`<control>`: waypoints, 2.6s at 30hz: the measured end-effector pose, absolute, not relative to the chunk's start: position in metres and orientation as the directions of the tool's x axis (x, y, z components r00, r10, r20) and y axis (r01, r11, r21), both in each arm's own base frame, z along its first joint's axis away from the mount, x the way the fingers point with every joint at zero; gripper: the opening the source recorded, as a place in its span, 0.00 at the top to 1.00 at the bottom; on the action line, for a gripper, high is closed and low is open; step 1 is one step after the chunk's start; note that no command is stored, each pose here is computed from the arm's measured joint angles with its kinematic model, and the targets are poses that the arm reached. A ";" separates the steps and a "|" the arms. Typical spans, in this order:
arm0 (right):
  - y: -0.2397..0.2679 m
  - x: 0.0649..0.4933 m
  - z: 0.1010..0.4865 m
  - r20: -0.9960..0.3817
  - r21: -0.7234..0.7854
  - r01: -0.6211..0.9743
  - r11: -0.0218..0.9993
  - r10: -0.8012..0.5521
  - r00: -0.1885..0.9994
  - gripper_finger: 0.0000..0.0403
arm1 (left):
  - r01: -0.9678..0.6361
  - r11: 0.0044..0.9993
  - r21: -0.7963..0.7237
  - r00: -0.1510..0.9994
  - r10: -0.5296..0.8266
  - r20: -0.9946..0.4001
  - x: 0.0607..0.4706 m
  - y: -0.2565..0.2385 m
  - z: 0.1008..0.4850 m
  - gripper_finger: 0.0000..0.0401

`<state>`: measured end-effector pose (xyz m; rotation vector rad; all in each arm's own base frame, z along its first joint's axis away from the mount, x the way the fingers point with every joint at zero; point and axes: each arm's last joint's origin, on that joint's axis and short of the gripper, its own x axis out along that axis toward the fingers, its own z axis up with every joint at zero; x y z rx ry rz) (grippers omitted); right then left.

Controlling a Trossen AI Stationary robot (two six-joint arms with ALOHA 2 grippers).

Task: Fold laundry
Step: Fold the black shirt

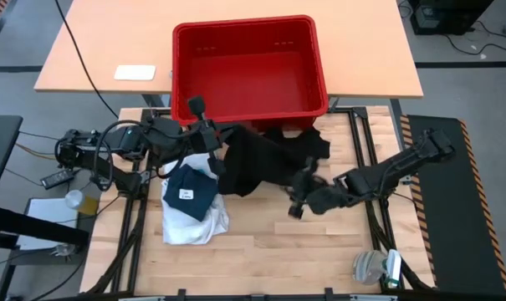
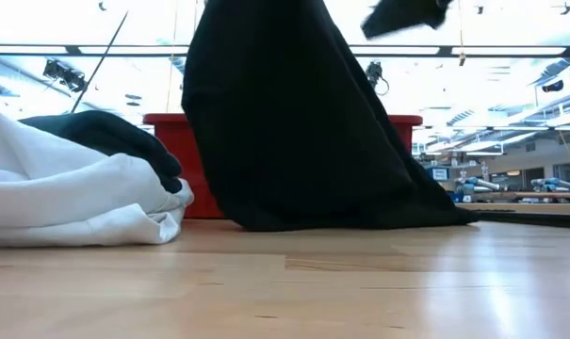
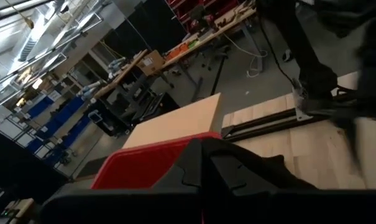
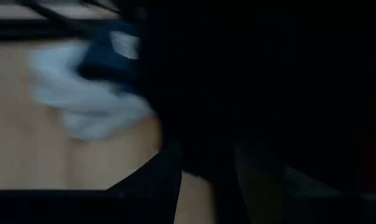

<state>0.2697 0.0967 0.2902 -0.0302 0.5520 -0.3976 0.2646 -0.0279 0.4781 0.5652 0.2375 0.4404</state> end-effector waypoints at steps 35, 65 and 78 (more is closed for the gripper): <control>0.037 0.402 0.094 -0.618 -0.176 0.216 0.961 -0.278 0.735 0.44 | -0.254 0.630 0.734 0.655 0.670 -0.349 0.251 -0.006 0.444 0.98; 0.059 0.183 0.413 -0.275 0.118 0.194 0.974 -0.156 0.949 0.96 | -0.494 0.704 0.510 0.698 0.671 -0.250 0.151 0.018 0.486 0.98; 0.066 0.154 0.429 -0.182 0.228 -0.008 0.974 0.051 0.982 0.96 | 0.041 0.994 0.099 0.803 0.026 -0.595 0.168 -0.009 0.444 0.98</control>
